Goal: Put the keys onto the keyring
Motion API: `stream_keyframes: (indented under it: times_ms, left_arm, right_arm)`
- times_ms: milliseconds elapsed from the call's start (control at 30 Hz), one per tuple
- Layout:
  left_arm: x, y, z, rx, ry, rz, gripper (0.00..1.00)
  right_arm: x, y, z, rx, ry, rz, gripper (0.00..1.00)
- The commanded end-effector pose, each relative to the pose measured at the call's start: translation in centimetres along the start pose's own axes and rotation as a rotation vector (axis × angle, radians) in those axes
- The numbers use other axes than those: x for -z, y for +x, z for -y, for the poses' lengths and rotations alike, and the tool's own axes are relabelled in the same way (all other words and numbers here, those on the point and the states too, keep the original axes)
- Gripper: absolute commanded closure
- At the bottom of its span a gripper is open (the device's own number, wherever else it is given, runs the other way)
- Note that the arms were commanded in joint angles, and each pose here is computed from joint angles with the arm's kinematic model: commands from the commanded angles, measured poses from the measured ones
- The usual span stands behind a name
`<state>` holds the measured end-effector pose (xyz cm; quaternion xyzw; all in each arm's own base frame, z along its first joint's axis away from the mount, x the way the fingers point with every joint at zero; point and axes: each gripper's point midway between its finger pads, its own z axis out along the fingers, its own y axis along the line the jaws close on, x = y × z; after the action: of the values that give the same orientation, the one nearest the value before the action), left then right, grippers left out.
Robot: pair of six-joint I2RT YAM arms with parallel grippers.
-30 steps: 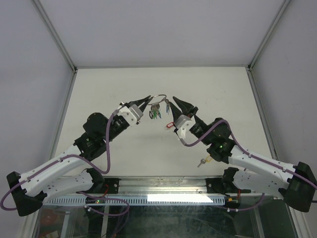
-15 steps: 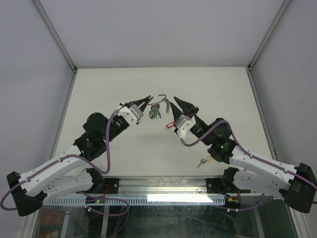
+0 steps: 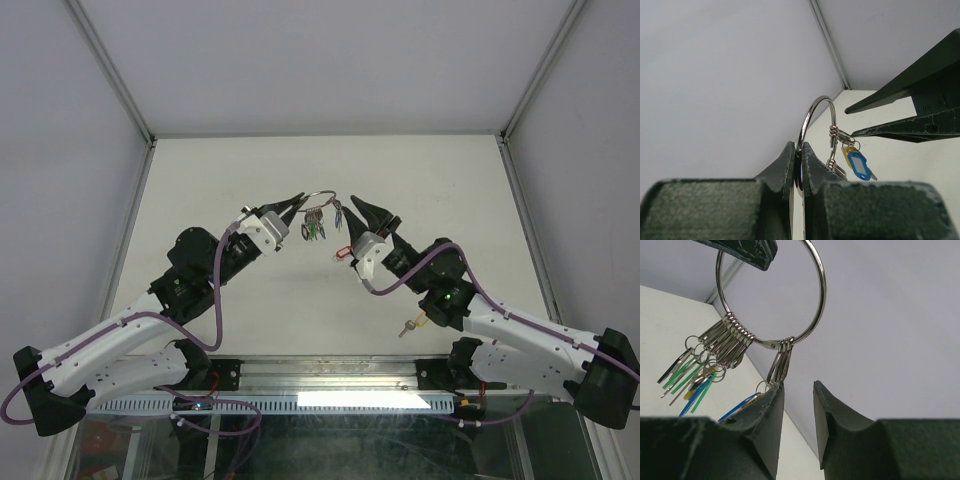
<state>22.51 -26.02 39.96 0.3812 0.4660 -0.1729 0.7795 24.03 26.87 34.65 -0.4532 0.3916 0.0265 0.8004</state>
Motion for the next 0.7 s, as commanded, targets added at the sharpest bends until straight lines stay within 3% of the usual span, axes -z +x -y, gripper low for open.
stream_keyframes:
  times_ms: [0, 667]
  left_arm:
    - [0.09, -5.09, -2.69, -0.010, -0.067, 0.142, 1.00]
    - [0.05, -5.20, -2.66, -0.011, -0.063, 0.144, 1.00]
  right_arm:
    - [-0.24, -0.62, 0.50, 0.005, 0.015, 0.017, 0.68]
    - [-1.05, -0.99, 0.46, -0.002, 0.019, 0.040, 0.67]
